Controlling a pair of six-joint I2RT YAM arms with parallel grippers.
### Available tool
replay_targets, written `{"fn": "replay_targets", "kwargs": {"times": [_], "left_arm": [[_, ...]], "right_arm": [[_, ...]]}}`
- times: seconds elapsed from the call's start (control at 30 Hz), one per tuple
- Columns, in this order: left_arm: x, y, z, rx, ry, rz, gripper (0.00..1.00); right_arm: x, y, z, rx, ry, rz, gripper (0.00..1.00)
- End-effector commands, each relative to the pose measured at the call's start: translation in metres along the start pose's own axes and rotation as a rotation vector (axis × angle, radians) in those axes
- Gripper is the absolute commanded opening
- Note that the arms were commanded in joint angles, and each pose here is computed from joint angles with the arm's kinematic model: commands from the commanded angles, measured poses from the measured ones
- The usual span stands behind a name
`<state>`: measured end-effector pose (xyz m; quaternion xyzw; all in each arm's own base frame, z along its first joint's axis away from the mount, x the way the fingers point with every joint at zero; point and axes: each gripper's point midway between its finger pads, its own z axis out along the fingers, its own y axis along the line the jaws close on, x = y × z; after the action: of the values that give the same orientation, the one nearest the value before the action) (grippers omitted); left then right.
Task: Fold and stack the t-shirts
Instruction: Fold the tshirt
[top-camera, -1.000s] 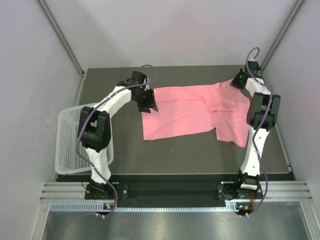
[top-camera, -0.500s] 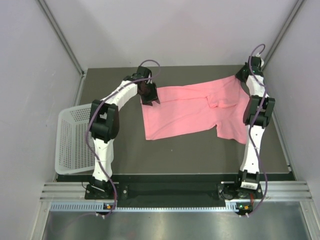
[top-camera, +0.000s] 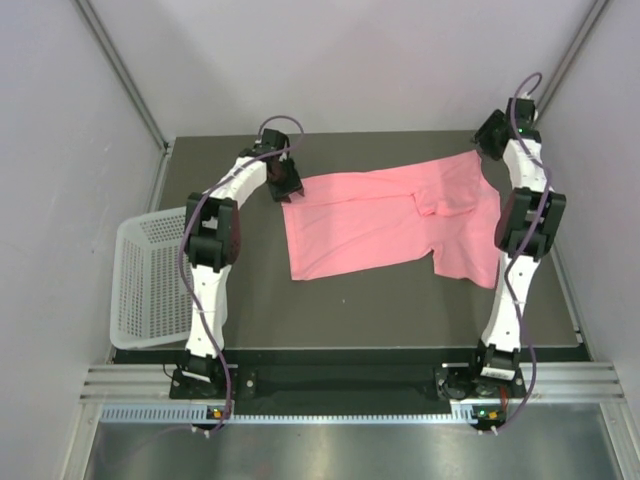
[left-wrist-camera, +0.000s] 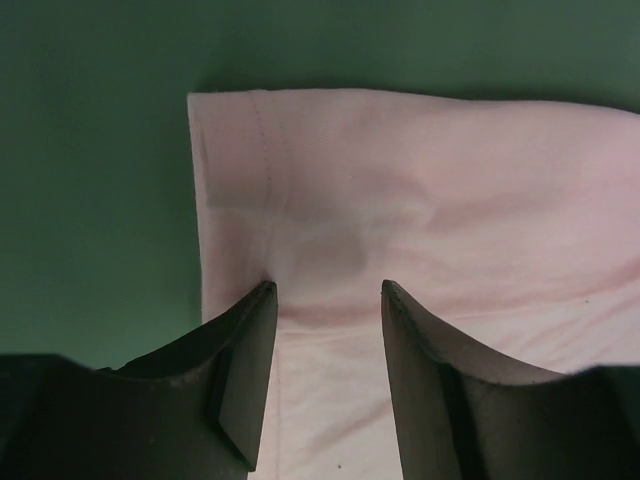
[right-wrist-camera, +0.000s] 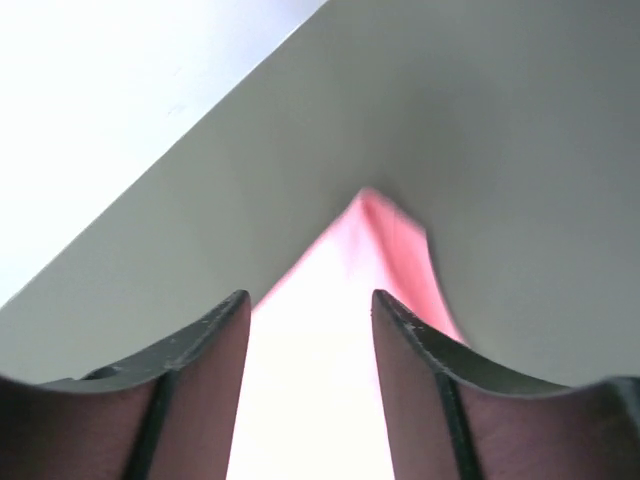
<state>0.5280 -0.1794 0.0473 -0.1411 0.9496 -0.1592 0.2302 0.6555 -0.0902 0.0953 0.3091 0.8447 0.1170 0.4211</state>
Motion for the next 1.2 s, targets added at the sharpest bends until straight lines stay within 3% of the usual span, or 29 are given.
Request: {"fn": "replay_targets", "kwargs": {"times": [0.0, 0.13, 0.17, 0.3, 0.53, 0.97, 1.17], "left_arm": [[-0.012, -0.004, 0.006, 0.013, -0.033, -0.035, 0.51], [-0.012, 0.013, 0.017, 0.009, -0.001, -0.108, 0.51], [-0.013, 0.017, 0.020, 0.003, 0.003, -0.119, 0.51], [-0.019, 0.041, 0.031, 0.003, 0.035, -0.193, 0.50], [-0.045, 0.040, 0.032, 0.055, -0.008, -0.116, 0.50], [-0.054, 0.037, 0.027, 0.094, -0.018, -0.097, 0.50], [-0.051, 0.031, 0.025, 0.101, -0.014, -0.097, 0.50]], "right_arm": [[-0.053, 0.034, -0.094, -0.056, -0.091, -0.058, 0.54], [-0.022, 0.034, -0.139, -0.104, -0.013, -0.074, 0.58], [0.010, 0.019, -0.135, -0.096, 0.058, -0.070, 0.59], [0.048, 0.014, -0.151, -0.166, 0.119, -0.103, 0.62], [0.089, -0.004, -0.152, -0.186, 0.212, -0.145, 0.64], [0.102, -0.047, -0.149, -0.052, 0.242, -0.189, 0.68], [0.119, -0.050, -0.139, -0.097, 0.290, -0.198, 0.74]]}}
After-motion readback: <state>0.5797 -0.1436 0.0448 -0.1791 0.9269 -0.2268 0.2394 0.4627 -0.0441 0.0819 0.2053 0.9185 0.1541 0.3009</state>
